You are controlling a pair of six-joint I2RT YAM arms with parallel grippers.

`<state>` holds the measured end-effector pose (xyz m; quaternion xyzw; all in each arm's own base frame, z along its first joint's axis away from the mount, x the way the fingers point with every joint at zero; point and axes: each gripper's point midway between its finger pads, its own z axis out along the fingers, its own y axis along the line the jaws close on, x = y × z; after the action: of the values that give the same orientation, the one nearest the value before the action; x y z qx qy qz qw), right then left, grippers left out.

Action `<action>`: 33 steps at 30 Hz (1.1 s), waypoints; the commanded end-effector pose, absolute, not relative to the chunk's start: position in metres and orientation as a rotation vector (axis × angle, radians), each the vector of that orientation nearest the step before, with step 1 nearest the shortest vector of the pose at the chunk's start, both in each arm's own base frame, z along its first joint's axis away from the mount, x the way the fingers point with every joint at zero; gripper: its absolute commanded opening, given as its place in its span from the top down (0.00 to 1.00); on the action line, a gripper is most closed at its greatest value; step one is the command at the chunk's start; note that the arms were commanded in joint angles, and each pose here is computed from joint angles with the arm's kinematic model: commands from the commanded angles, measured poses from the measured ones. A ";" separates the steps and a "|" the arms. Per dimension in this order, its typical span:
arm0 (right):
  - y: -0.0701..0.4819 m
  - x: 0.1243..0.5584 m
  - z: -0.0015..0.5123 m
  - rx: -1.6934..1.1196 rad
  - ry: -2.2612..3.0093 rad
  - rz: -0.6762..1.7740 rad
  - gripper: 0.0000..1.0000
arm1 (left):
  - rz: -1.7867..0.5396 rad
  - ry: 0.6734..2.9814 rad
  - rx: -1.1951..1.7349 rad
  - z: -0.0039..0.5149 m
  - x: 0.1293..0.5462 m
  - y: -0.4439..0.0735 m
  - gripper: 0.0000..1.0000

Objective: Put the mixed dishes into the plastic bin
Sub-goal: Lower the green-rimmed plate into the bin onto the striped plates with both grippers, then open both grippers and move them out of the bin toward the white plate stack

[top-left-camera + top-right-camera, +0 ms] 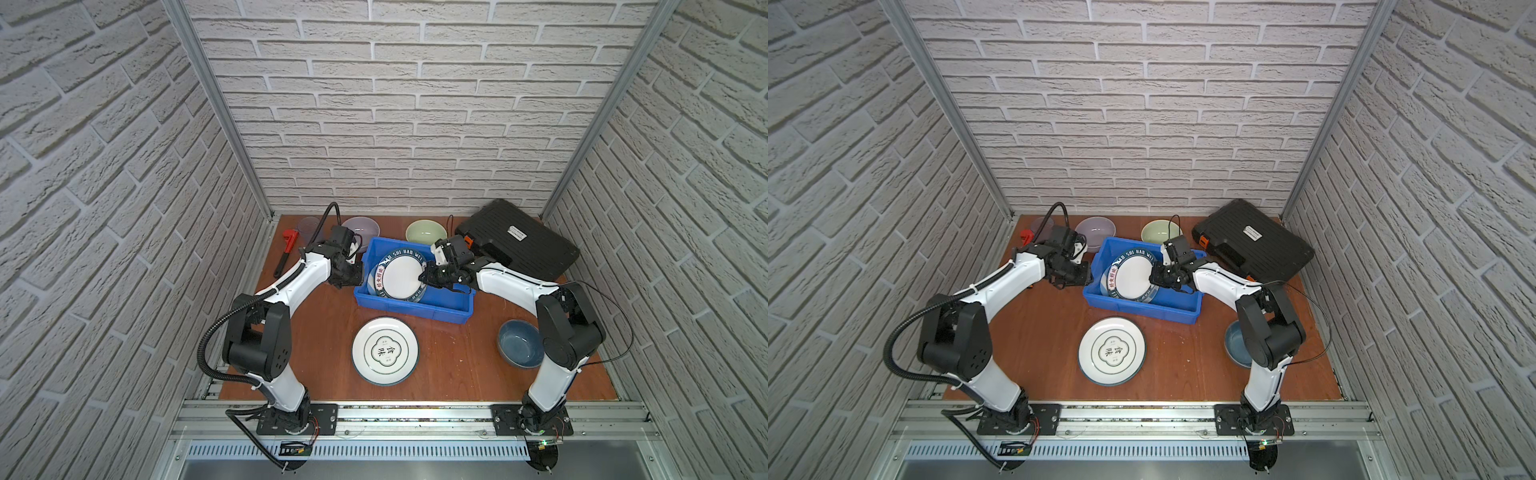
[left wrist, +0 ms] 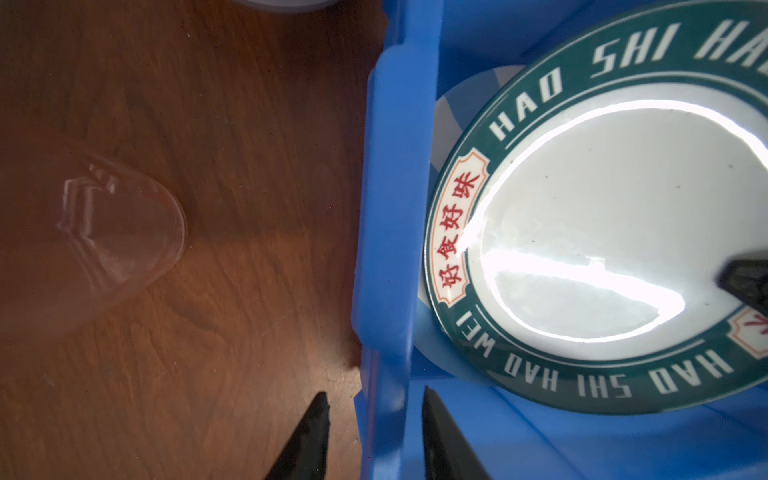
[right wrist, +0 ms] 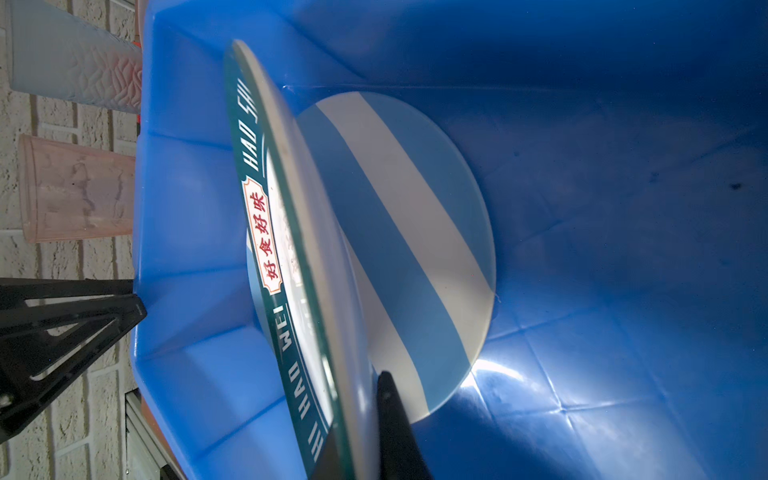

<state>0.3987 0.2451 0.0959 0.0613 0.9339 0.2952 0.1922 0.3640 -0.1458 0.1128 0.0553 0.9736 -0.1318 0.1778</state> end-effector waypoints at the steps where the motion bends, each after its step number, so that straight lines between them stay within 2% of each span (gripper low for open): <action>1: 0.262 0.416 0.124 0.118 2.511 0.935 0.89 | -0.387 2.749 0.175 0.111 0.368 -0.153 0.62; 22: 0.254 0.419 0.090 0.105 2.602 0.813 0.64 | -0.360 2.762 0.199 0.112 0.364 -0.154 0.62; 33: 0.237 0.415 0.086 0.059 2.650 0.655 0.59 | -0.350 2.761 0.200 0.115 0.364 -0.153 0.62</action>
<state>0.4104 0.2403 0.0736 0.0359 0.9503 0.2478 0.1852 0.3586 -0.1518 0.1053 0.0645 0.9762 -0.1271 0.1632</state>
